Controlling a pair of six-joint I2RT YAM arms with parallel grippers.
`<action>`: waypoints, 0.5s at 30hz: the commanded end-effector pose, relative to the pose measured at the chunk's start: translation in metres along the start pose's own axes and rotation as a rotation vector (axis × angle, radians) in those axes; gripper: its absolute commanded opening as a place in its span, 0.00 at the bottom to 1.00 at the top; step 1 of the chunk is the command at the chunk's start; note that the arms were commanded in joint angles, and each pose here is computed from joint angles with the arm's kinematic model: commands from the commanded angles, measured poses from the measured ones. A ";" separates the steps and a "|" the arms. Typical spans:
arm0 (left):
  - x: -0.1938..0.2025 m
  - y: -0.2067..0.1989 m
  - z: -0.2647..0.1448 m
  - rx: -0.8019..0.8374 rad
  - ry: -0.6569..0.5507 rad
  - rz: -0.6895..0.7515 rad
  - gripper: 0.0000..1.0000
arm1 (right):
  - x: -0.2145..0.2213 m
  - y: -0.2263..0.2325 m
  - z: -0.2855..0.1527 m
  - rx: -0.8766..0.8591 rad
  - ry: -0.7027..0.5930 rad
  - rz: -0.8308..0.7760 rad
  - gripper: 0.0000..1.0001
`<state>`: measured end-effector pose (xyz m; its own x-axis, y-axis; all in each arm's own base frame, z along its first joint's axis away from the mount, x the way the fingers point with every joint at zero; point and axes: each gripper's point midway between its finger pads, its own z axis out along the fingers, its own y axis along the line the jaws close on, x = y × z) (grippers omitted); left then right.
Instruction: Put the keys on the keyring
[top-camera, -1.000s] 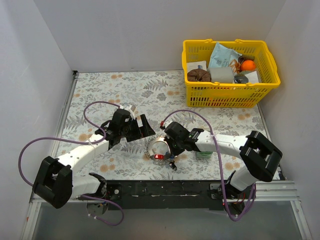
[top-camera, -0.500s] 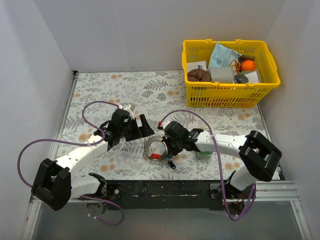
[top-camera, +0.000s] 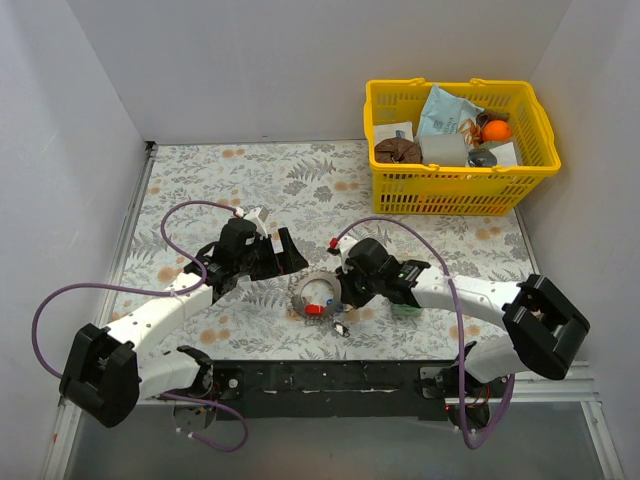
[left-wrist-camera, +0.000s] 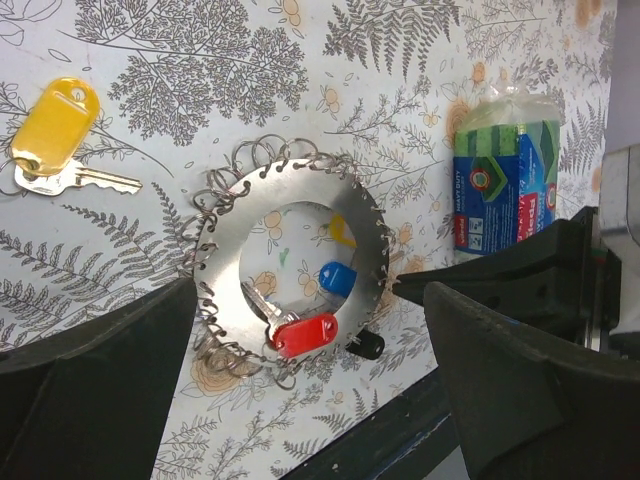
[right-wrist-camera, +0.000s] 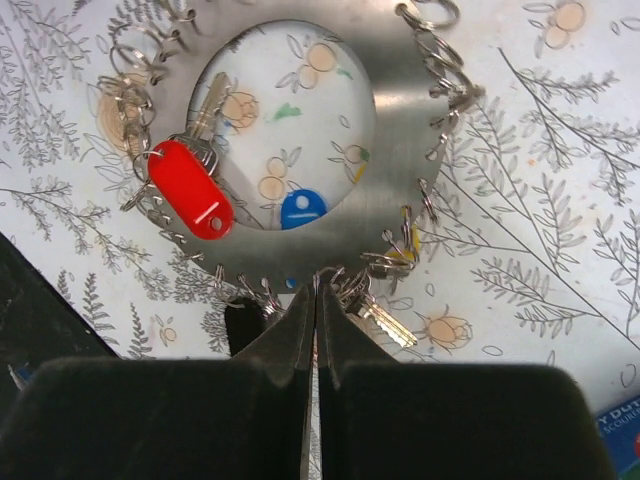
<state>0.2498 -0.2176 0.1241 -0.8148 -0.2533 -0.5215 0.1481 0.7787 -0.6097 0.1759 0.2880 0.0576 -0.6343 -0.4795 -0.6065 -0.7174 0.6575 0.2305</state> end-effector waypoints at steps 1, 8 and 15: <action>-0.005 -0.005 -0.005 0.012 -0.025 0.021 0.98 | -0.006 -0.001 -0.003 -0.054 -0.055 0.018 0.01; -0.004 -0.004 -0.002 0.006 -0.010 0.025 0.98 | 0.003 -0.014 0.003 -0.007 -0.021 0.006 0.01; -0.001 -0.001 0.004 -0.004 0.014 0.030 0.98 | -0.009 -0.021 0.007 0.007 -0.051 -0.015 0.01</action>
<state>0.2498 -0.2173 0.1171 -0.8236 -0.2389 -0.5144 0.1451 0.7880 -0.5983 0.1795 0.2709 0.0389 -0.6580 -0.4799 -0.5803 -0.7005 0.6728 0.2379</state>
